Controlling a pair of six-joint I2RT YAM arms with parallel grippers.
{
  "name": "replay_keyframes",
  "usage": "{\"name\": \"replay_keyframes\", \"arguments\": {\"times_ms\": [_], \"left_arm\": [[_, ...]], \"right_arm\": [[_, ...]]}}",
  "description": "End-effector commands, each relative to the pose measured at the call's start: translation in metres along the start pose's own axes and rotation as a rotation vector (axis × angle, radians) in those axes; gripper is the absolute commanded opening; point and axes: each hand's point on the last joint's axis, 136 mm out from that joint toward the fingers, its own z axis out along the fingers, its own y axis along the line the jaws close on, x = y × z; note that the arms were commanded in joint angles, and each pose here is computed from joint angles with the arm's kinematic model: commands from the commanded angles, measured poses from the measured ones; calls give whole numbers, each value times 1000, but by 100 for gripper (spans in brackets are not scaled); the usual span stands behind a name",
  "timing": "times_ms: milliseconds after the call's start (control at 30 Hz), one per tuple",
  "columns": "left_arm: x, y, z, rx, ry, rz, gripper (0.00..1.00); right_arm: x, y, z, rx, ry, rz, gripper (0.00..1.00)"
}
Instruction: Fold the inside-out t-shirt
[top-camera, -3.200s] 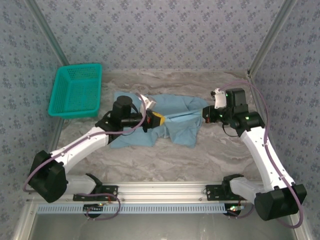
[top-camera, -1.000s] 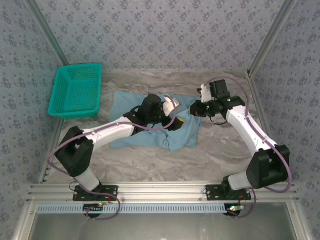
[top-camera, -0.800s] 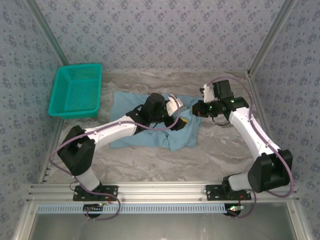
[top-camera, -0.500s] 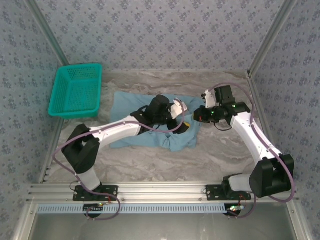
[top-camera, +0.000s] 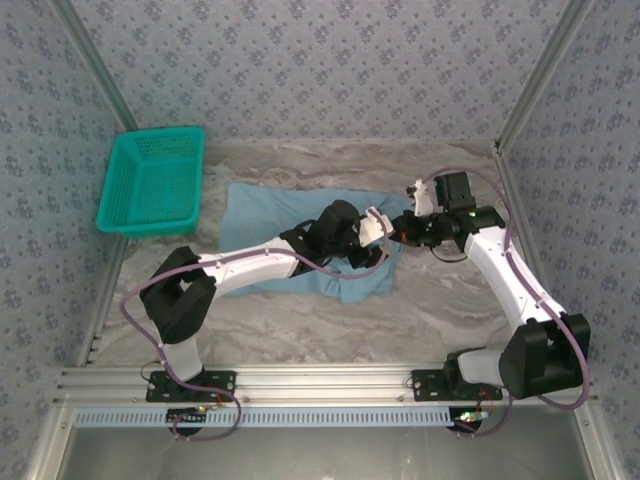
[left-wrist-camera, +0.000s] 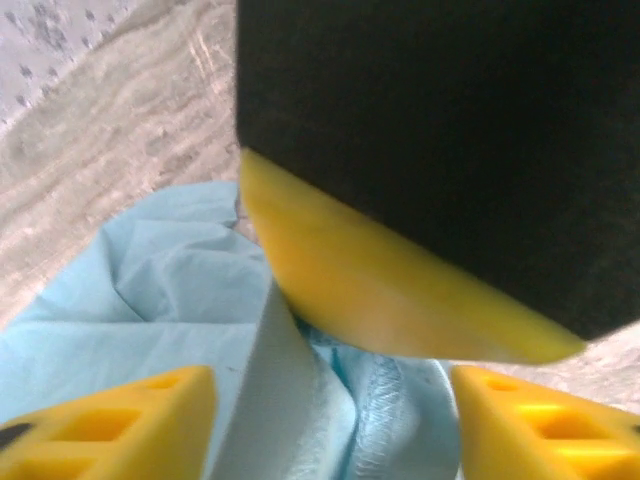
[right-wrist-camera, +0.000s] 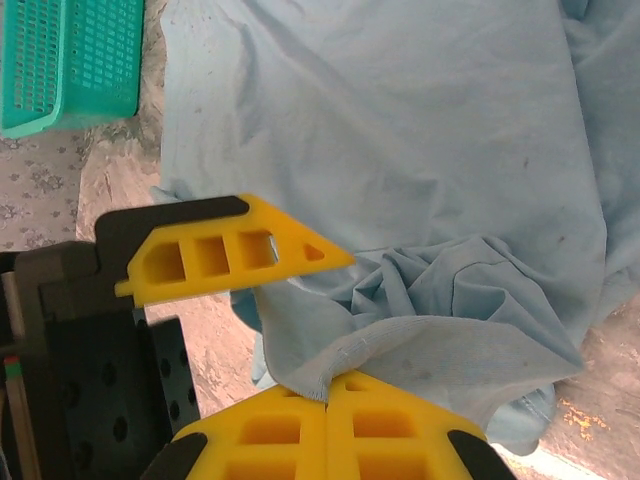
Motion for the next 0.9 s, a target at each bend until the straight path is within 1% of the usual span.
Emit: {"name": "replay_keyframes", "arguments": {"times_ms": [0,233,367,467,533,633,700,800,867], "left_arm": [[-9,2,-2,-16,-36,4,48],[-5,-7,-10,40,-40,-25,21],[-4,-4,-16,71,-39,-61,10],[-7,-2,-23,115,-74,-121,1],[-10,-1,-29,149,-94,-154,0],[-11,-2,-37,206,-113,-193,0],[-12,-1,-44,248,-127,-222,0],[-13,-1,-55,308,-146,-260,0],[-12,-1,-60,339,-160,-277,0]], "right_arm": [[0,4,-5,-24,-15,16,0],[-5,1,-6,-23,-36,27,0],[-8,2,-7,-26,-46,23,1],[-11,4,-8,-33,-54,15,9],[-12,6,-10,-41,-59,9,16],[-15,10,-14,-53,-73,-26,30],[-18,19,-20,-84,-100,-95,37],[-28,32,-24,-149,-189,-241,51],[-34,38,-23,-185,-245,-319,56]]}}
